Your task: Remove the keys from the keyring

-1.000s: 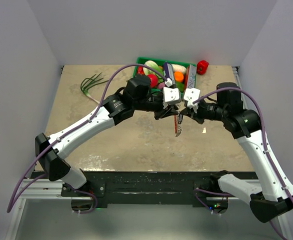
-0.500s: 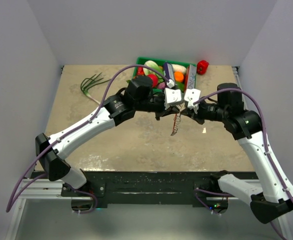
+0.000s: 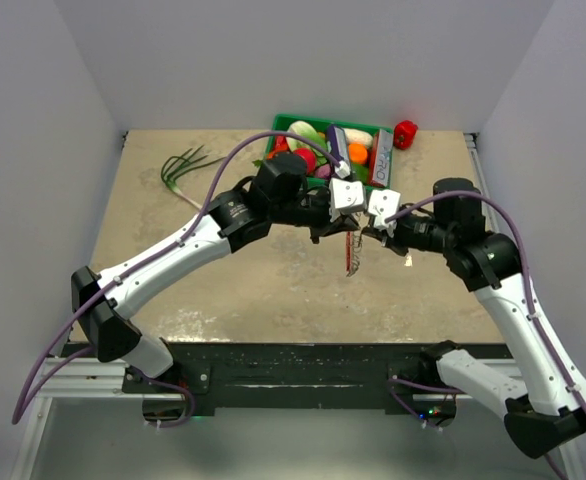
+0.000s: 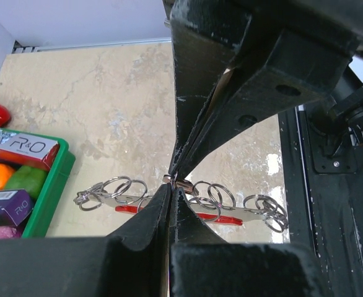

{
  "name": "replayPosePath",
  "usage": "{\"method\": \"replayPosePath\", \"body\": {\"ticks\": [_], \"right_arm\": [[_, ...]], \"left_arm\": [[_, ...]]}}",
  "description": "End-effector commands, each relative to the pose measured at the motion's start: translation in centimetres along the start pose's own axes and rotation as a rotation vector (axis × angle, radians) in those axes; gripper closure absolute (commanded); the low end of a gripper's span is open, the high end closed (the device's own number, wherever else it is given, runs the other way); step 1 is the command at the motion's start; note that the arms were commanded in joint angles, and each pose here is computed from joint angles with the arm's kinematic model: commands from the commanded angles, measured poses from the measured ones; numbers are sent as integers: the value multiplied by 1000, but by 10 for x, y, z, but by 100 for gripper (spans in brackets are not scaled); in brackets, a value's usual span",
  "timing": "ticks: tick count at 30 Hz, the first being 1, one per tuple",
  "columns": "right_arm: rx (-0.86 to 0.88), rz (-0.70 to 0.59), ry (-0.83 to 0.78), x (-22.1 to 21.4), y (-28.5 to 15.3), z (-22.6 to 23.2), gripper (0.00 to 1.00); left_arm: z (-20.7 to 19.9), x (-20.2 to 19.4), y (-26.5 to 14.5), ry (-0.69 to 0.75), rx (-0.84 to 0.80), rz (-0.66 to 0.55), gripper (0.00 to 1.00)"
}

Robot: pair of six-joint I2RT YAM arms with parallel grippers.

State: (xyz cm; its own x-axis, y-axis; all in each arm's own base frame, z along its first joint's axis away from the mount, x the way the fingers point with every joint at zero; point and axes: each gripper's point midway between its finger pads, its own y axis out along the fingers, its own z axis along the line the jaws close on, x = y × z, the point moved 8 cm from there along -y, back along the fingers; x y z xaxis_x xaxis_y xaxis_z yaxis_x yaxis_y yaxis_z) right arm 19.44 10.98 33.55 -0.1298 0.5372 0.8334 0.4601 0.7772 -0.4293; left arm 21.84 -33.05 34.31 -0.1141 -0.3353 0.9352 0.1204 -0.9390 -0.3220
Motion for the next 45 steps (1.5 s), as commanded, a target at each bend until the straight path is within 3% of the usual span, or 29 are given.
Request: {"method": "replayPosePath", "body": {"ticks": [1, 12, 37, 45], "right_arm": [[-44, 18, -28, -5, -1, -2, 100], [88, -51, 1, -2, 11, 8, 100], [184, -212, 6, 22, 13, 15, 100], [160, -227, 61, 15, 24, 13, 100]], "left_arm": [[-3, 36, -13, 43, -20, -113, 100], [-4, 41, -17, 3, -98, -164, 100], [-2, 34, -6, -45, -174, -174, 100], [19, 31, -2, -118, -81, -192, 100]]}}
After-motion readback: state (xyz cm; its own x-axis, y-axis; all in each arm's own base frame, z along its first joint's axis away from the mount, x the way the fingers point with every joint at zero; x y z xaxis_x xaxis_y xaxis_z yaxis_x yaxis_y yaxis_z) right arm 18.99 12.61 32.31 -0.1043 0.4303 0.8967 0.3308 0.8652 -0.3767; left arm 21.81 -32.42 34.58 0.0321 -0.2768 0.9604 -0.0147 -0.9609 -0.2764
